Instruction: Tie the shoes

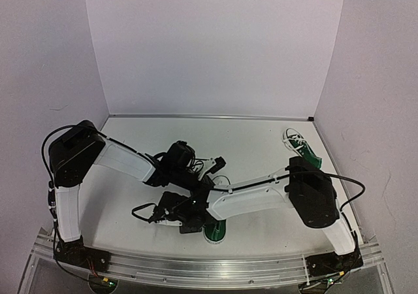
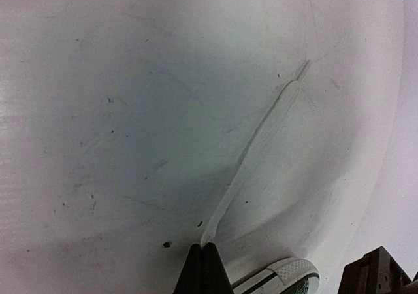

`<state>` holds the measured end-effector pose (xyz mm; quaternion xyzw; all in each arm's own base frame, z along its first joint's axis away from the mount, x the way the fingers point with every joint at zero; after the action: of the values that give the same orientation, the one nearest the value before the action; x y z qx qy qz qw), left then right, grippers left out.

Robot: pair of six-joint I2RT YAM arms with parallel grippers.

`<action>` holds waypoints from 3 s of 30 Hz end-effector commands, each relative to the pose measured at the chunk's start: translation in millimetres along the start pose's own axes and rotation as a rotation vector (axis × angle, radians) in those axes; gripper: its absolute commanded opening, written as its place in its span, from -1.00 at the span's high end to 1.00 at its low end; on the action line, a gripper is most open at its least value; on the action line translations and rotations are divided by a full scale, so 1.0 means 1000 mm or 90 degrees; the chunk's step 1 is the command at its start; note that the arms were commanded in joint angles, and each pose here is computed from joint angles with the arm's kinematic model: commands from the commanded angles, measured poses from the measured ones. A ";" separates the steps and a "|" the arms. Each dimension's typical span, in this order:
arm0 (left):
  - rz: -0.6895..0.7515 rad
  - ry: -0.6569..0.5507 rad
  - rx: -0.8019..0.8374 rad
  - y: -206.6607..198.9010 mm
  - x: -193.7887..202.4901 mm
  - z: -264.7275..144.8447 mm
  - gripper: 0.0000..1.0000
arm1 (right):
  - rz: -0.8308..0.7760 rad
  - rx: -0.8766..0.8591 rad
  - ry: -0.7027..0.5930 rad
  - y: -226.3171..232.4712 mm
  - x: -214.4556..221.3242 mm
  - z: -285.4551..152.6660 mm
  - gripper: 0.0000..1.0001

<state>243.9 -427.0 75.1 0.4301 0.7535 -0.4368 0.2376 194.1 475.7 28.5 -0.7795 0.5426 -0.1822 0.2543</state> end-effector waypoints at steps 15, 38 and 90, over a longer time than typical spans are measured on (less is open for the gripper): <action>0.002 -0.012 -0.022 0.009 -0.009 0.003 1.00 | 0.203 0.008 -0.166 -0.042 0.012 -0.097 1.00; -0.008 -0.030 -0.029 0.007 -0.005 -0.004 1.00 | 0.726 0.122 -0.349 -0.056 0.110 -0.132 1.00; 0.130 -0.216 0.000 -0.037 -0.012 -0.064 0.97 | 0.889 -0.056 -0.339 -0.035 0.144 -0.098 0.09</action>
<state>218.6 -382.9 88.0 0.4238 0.7144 -0.4439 0.3361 214.2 323.8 113.1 -0.2446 0.8548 0.2211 0.4008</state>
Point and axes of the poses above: each gripper's point midway between its finger pads, its own z axis out along the fingers, its own y axis along the line the jaws close on, x = y × z, the point moved 2 cm from there along -z, back along the fingers, and after that the axes turned 10 degrees about -z, right-handed, at the moved point
